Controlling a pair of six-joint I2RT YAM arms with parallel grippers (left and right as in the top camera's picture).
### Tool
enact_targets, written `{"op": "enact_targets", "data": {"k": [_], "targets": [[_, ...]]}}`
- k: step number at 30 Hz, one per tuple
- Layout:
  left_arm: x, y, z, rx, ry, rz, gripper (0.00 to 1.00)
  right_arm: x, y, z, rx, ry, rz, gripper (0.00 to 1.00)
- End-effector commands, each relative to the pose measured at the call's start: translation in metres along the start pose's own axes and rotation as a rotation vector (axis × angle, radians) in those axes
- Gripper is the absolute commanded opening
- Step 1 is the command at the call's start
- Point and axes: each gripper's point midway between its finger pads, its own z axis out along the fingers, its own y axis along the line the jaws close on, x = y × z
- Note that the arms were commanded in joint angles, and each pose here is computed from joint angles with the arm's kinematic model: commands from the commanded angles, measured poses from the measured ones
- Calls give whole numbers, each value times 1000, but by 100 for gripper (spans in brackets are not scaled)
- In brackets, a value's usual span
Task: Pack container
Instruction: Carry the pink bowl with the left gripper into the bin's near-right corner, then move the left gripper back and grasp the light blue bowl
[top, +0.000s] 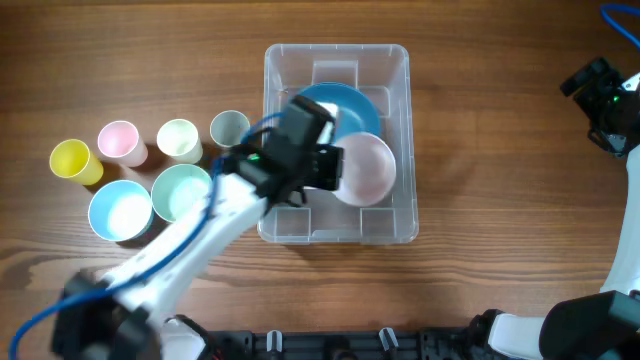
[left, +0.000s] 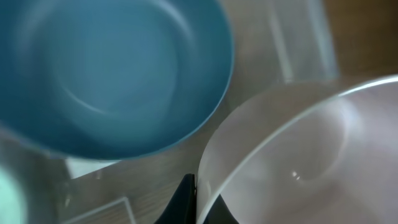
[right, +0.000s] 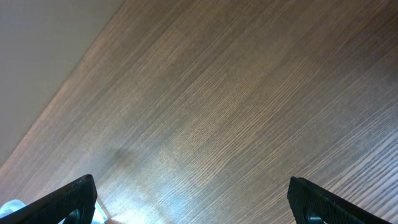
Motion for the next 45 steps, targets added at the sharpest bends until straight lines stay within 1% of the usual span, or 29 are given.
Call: {"op": "enact_targets", "data": {"k": [1,5,9,11,12,14,15,18,21,24,26,29,31,33,36,39,40,43,45], "targets": [[12,-2,38,-41,56,47,4,-1,2,1,-1,-2,3,100],[25,-5,66,-46,105,64,4,-1,2,1,-1,-2,3,100],[40,-8,80,-52,151,81,6,-1,2,1,-1,-2,3,100],[41,-13,80,-44,149,92,13,-1,2,1,-1,-2,3,100],[41,-17,81,-38,143,98,20,-1,2,1,-1,-2,3,100],[38,-21,79,-30,133,100,28,-1,2,1,-1,-2,3,100],[35,-23,77,-27,125,100,30,-1,2,1,-1,-2,3,100],[15,-30,61,-10,77,92,41,-1,2,1,-1,-2,3,100],[-15,-35,29,0,10,75,44,-1,2,1,-1,-2,3,100],[-40,-22,-14,-47,-51,33,44,-1,2,1,-1,-2,3,100],[-52,13,-51,-157,-100,-68,45,-1,2,1,-1,-2,3,99],[-49,76,-99,-315,-140,-251,49,-1,2,1,-1,-2,3,100],[-29,139,-141,-454,-134,-451,50,-1,2,1,0,-2,3,100],[-5,186,-169,-547,-104,-619,50,-1,2,1,-1,-2,3,99],[30,238,-197,-649,-62,-825,50,-1,2,1,-1,-2,3,100],[69,287,-212,-718,-54,-1037,54,-1,2,1,-1,-2,3,100],[77,295,-212,-717,-56,-1078,55,-1,2,1,-1,-2,3,100],[106,321,-199,-662,-67,-1222,56,-1,2,1,-1,-2,3,100],[121,334,-185,-632,-77,-1260,55,-1,2,1,-1,-2,3,100]]}}
